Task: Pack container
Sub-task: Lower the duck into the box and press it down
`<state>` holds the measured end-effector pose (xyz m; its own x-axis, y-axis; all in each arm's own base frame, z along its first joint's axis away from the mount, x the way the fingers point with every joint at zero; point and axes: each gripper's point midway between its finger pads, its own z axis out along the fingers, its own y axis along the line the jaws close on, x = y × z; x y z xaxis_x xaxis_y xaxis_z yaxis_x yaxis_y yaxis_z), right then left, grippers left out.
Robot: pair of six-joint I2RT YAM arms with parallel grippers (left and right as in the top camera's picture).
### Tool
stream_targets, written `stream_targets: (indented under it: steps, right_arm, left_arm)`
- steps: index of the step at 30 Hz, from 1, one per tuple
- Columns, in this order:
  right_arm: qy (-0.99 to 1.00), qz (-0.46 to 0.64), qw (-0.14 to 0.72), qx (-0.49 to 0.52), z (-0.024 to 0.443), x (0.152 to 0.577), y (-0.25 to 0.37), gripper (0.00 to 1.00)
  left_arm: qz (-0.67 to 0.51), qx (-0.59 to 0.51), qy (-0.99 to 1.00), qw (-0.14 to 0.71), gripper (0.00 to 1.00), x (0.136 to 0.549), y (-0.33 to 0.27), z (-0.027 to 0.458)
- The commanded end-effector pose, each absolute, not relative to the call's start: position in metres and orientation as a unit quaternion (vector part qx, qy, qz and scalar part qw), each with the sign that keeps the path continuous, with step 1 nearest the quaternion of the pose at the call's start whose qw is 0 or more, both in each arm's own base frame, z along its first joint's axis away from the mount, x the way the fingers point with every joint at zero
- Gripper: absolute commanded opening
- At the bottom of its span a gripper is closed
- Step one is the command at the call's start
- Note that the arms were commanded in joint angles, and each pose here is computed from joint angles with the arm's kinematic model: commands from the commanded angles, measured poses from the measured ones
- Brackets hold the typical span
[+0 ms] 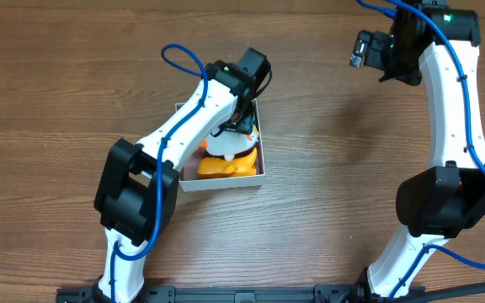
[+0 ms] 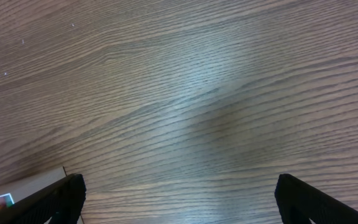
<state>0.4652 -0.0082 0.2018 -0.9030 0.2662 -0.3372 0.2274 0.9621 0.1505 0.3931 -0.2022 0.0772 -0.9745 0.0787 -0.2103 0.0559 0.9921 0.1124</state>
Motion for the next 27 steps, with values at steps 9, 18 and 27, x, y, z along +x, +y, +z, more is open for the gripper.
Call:
stream_targets:
  steps: [9,18,27]
  right_arm:
    - [0.970,0.059,0.196,0.129,0.213,0.469,-0.008,1.00]
    - [0.970,0.059,0.196,0.129,0.213,0.469,-0.008,1.00]
    - [0.970,0.059,0.196,0.129,0.213,0.469,-0.008,1.00]
  left_arm:
    - [0.043,0.044,0.990,0.128,0.75,0.404,-0.207,0.100]
    - [0.040,0.044,0.989,0.133,0.74,0.405,-0.209,0.117]
    - [0.071,0.033,0.994,0.075,0.70,0.373,-0.188,0.156]
